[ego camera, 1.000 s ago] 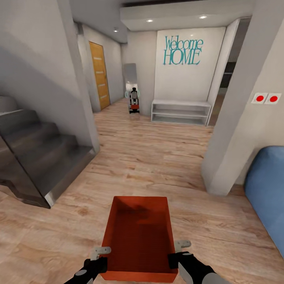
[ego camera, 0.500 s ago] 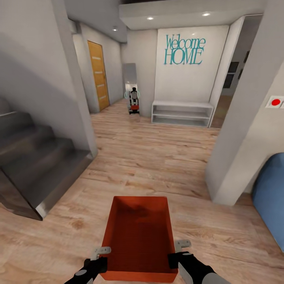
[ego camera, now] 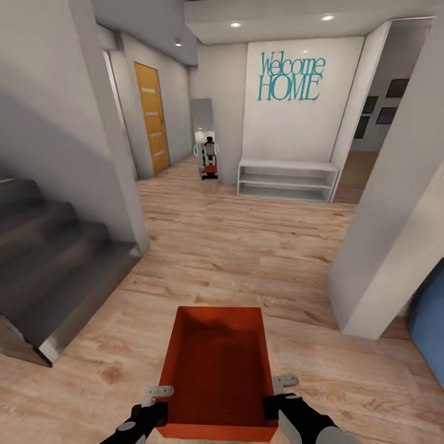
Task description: Move the two storage containers from the living room to the garage. In the garage, place one container on the floor and stack the other container on top of it (either order is fine).
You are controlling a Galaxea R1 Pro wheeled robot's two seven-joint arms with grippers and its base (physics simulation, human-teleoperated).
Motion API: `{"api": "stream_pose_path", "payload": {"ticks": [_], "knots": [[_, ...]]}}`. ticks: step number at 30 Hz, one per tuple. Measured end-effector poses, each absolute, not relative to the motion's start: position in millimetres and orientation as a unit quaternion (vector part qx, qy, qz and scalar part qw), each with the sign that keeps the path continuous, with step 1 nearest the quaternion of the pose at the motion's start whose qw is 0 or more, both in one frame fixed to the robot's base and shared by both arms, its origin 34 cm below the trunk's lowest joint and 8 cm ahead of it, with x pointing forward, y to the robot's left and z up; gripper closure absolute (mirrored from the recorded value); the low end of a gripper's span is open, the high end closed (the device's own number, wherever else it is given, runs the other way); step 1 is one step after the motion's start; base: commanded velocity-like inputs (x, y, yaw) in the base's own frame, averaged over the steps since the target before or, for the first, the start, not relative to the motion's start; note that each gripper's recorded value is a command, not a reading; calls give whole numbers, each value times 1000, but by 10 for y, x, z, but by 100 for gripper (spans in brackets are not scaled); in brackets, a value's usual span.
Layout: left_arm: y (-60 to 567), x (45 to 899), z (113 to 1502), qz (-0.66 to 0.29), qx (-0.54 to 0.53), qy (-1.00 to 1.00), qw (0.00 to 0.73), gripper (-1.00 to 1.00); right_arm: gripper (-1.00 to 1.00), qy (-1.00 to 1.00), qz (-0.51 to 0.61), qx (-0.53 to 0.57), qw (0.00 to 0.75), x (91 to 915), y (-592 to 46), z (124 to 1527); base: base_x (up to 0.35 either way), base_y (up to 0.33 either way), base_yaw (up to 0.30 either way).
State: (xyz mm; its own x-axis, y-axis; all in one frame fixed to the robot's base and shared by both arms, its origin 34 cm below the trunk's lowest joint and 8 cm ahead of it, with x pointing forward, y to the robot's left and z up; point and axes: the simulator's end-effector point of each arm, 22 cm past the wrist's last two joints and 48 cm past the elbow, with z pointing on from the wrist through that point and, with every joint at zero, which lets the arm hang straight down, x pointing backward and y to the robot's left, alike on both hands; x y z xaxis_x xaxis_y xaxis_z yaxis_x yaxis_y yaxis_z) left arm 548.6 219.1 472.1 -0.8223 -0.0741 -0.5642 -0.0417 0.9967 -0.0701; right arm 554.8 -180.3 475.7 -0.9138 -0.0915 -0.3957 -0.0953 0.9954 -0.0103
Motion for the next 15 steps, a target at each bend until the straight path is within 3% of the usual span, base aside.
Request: {"api": "stream_pose_path", "payload": {"ticks": [15], "knots": [[2193, 5487, 4721, -27, -30, 954, 297, 100, 100, 978, 5, -48, 202, 5548, -1801, 4757, 343, 0, 0]]}}
